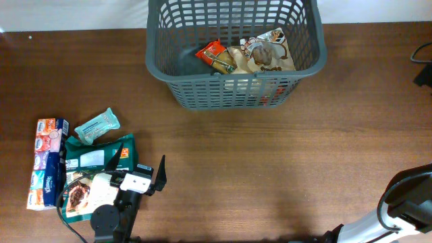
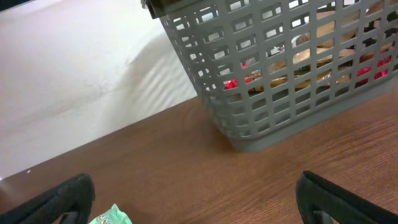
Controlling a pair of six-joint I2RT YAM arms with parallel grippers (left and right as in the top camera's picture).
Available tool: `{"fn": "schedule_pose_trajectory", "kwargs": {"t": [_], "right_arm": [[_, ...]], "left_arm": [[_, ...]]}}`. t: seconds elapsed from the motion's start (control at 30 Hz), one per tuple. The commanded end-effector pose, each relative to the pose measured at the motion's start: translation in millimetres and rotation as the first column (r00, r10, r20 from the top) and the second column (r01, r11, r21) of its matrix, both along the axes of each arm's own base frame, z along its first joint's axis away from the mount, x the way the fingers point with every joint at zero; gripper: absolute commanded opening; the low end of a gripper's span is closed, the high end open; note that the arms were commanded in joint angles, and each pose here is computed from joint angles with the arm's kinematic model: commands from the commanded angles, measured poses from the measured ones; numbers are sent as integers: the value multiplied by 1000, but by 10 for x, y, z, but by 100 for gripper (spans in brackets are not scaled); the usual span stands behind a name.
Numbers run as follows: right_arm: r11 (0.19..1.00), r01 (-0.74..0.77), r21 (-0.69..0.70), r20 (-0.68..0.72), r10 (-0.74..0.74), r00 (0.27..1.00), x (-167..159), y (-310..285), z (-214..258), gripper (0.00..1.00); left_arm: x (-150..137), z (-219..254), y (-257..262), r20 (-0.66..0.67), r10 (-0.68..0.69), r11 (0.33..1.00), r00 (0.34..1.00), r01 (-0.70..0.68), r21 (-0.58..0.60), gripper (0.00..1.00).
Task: Pack container
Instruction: 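Raise the left gripper from rest toward the green coffee bag, then move the left gripper over the green coffee bag's top edge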
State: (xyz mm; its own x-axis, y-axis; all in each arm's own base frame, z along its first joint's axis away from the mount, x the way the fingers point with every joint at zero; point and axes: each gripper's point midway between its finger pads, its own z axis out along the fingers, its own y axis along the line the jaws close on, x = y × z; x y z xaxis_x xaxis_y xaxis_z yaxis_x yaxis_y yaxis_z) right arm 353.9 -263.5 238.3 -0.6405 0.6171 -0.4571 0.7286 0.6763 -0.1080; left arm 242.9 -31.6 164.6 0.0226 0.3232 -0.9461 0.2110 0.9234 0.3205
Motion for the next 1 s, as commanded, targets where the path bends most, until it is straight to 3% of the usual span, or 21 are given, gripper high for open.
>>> {"fn": "schedule_pose_trajectory", "kwargs": {"t": [0.0, 0.17, 0.4, 0.6, 0.83, 0.97], "right_arm": [[1000, 4, -1, 17, -4, 1000, -2, 16, 45, 99], [1000, 4, -1, 17, -4, 1000, -2, 16, 45, 99], [1000, 4, -1, 17, -4, 1000, -2, 16, 45, 99], [1000, 4, -1, 17, -4, 1000, -2, 16, 45, 99], [1000, 4, -1, 17, -4, 1000, -2, 16, 45, 99], [1000, 4, -1, 17, -4, 1000, -2, 16, 45, 99]], "left_arm": [[-9, -1, -31, 0, -16, 1000, 1000, 16, -10, 99], [-23, 77, -91, 26, -51, 998, 998, 52, -26, 99], [-124, 606, -92, 77, -45, 974, 996, 60, -218, 99], [-363, 1215, -28, 51, 1, 975, 999, 10, -221, 99], [-661, 2057, -84, 133, -24, 976, 991, 53, -213, 99], [-706, 2124, -96, 147, -30, 976, 989, 61, -211, 99]]}}
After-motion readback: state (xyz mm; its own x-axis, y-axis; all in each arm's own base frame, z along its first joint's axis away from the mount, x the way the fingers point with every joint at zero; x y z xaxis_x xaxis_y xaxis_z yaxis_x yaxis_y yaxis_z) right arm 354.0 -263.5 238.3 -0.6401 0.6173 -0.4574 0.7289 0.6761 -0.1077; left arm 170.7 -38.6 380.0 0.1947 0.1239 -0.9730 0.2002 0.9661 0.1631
